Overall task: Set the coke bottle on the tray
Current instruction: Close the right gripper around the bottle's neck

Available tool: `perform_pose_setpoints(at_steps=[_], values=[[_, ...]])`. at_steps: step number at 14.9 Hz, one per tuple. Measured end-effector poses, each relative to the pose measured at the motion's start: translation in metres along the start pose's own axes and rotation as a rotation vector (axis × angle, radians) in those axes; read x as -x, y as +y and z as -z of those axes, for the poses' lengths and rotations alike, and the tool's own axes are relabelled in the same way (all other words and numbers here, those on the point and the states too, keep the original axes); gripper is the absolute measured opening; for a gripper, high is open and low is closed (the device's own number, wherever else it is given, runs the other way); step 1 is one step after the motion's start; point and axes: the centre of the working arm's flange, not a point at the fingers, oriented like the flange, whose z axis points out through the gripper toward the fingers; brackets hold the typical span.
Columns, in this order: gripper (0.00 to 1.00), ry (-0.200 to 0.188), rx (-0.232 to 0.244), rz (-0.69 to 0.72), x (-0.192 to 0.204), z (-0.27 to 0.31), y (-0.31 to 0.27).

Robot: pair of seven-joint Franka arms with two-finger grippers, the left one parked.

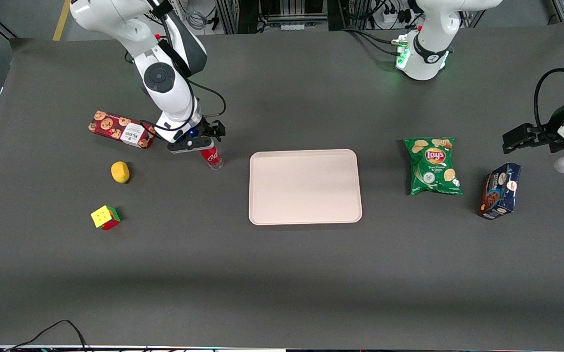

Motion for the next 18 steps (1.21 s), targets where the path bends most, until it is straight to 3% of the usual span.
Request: perform_pose_setpoints(at_steps=[13, 16, 18], values=[[0.99, 0.008, 0.0, 0.009, -0.001, -0.011, 0.0], [0.87, 0.008, 0.0, 0.009, -0.001, -0.011, 0.0], [0.69, 0.008, 0.0, 0.009, -0.001, -0.011, 0.0]])
